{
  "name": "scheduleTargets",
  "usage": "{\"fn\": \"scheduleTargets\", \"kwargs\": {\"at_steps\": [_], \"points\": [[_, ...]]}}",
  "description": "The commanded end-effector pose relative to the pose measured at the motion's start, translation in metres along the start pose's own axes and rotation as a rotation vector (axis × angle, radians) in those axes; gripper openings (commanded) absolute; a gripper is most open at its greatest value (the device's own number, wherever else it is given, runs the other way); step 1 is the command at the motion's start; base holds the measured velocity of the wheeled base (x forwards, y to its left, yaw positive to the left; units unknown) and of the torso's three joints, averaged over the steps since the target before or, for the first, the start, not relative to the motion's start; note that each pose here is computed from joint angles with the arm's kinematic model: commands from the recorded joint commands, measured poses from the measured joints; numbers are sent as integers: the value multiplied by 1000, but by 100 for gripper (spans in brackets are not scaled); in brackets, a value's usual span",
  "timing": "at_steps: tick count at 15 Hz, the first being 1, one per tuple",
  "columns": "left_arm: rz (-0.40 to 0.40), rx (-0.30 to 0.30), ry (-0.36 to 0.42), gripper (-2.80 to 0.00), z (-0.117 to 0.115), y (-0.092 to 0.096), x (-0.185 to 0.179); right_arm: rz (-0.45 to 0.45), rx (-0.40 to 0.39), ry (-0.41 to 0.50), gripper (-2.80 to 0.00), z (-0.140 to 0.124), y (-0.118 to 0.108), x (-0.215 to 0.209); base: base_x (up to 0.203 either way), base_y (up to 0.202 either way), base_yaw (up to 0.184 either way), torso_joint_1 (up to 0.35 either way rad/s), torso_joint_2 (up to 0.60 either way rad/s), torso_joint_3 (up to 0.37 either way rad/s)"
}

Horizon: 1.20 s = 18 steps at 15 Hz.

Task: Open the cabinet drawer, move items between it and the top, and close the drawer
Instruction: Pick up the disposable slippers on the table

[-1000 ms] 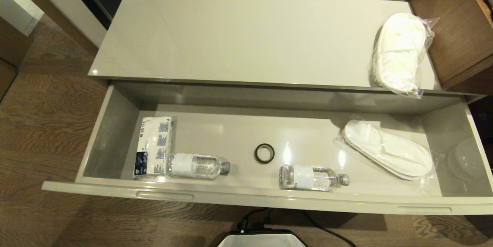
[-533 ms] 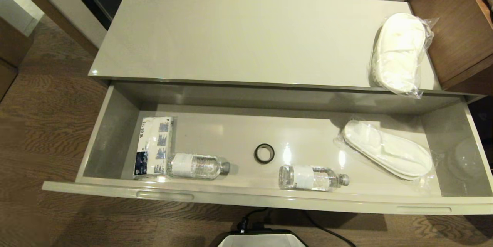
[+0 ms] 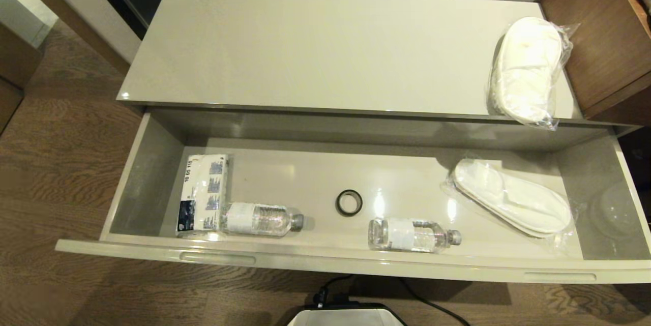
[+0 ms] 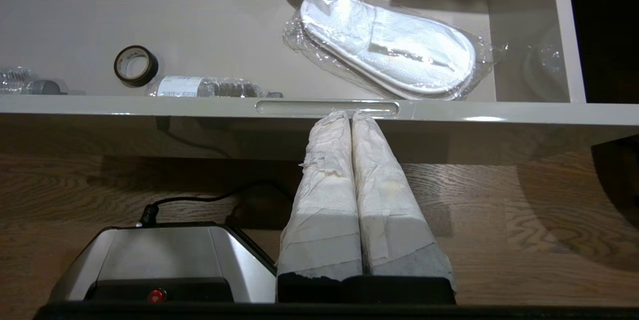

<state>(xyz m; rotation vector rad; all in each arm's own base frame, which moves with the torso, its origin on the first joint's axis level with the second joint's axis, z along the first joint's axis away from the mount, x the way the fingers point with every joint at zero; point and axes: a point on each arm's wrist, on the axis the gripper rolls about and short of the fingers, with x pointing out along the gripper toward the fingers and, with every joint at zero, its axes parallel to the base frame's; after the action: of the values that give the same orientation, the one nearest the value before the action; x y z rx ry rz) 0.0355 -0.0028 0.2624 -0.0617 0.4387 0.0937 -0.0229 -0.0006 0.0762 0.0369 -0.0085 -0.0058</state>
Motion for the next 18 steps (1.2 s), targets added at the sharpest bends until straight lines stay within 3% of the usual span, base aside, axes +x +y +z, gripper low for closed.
{"fn": "scheduleTargets", "kwargs": {"at_steps": [1,4,5,9,12,14,17,18], "points": [[9,20,-137,-280,-44,18,-26,0,0,-14,-280,-1,0,-1,0,0,0,0,0,0],[26,20,-249,-280,-107,25,-14,0,0,-13,-280,-1,0,-1,0,0,0,0,0,0],[70,-32,-291,-280,-114,25,-7,0,0,-13,-280,-1,0,-1,0,0,0,0,0,0],[152,-136,-353,-280,-117,21,-15,0,0,-15,-280,-1,0,-1,0,0,0,0,0,0],[98,-106,-396,-280,-163,23,-18,0,0,-13,-280,-1,0,-1,0,0,0,0,0,0],[74,-83,-333,-280,-187,22,6,0,0,-13,-280,-1,0,-1,0,0,0,0,0,0],[-164,-70,-419,-280,-189,15,21,0,0,-14,-280,-1,0,-1,0,0,0,0,0,0],[-173,-72,-428,-280,-189,15,22,0,0,-13,-280,-1,0,-1,0,0,0,0,0,0]]}}
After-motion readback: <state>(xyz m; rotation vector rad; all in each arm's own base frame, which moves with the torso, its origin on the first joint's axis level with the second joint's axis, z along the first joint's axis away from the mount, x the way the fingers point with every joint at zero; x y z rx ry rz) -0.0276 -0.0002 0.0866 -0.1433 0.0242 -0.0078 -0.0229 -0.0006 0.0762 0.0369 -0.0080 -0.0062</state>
